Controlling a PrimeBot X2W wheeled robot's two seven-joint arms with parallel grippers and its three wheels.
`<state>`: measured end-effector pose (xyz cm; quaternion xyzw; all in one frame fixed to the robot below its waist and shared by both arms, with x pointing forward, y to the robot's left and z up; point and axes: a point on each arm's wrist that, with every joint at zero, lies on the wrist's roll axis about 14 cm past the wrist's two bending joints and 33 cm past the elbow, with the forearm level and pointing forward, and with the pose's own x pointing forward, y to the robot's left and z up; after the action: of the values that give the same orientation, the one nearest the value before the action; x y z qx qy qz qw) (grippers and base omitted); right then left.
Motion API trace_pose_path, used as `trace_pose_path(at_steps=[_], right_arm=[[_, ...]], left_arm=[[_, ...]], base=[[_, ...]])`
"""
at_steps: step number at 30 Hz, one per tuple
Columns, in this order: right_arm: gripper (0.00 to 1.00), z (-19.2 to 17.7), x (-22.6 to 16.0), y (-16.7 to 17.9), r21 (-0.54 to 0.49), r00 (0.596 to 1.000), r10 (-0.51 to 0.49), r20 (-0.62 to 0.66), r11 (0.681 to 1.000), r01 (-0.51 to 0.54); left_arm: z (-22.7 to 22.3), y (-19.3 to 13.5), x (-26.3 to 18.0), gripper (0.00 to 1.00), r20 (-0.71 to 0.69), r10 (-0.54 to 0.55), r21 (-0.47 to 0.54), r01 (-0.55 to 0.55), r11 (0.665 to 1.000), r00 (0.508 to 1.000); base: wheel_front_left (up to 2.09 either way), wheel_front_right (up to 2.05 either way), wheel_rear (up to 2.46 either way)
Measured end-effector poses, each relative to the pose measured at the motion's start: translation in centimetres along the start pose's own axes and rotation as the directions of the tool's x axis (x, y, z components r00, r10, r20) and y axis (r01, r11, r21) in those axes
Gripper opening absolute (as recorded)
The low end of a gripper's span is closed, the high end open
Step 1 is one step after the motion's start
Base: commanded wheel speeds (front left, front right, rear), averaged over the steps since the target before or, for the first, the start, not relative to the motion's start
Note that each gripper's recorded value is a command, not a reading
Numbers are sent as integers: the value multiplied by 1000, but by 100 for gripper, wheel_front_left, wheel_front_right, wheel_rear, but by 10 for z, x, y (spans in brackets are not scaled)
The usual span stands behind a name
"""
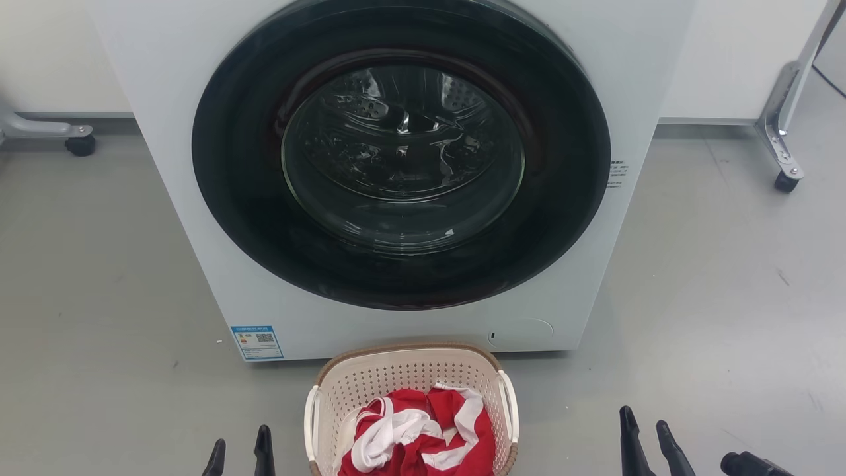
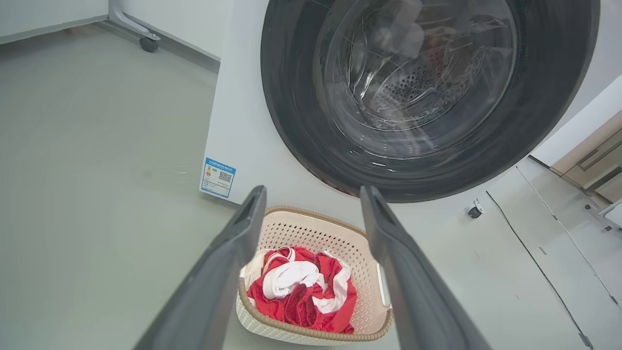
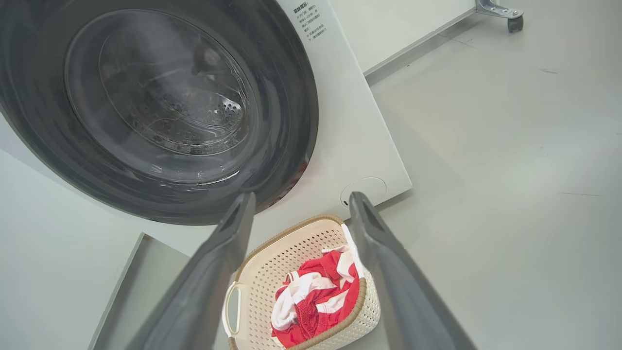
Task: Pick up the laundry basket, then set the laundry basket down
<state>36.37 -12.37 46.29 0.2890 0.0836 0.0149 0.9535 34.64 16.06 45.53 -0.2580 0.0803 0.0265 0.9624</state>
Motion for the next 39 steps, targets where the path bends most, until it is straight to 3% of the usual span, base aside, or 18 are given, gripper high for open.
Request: trace_pose_path(at_steps=[12, 25, 39], right_arm=[[100, 1, -1, 14, -158, 998, 46, 34, 987, -40], [100, 1, -2, 31, -317, 991, 112, 71, 945, -84], [100, 0, 0, 30, -323, 992, 108, 67, 943, -81]], left_arm=[[5, -11, 0, 100, 50, -35, 169, 26, 985, 998], [4, -28, -2, 100, 83, -100, 341, 66, 938, 991], [2, -26, 0, 100, 76, -93, 352, 61, 934, 993]], base=[[0, 0, 0], [0, 0, 0], [0, 0, 0]])
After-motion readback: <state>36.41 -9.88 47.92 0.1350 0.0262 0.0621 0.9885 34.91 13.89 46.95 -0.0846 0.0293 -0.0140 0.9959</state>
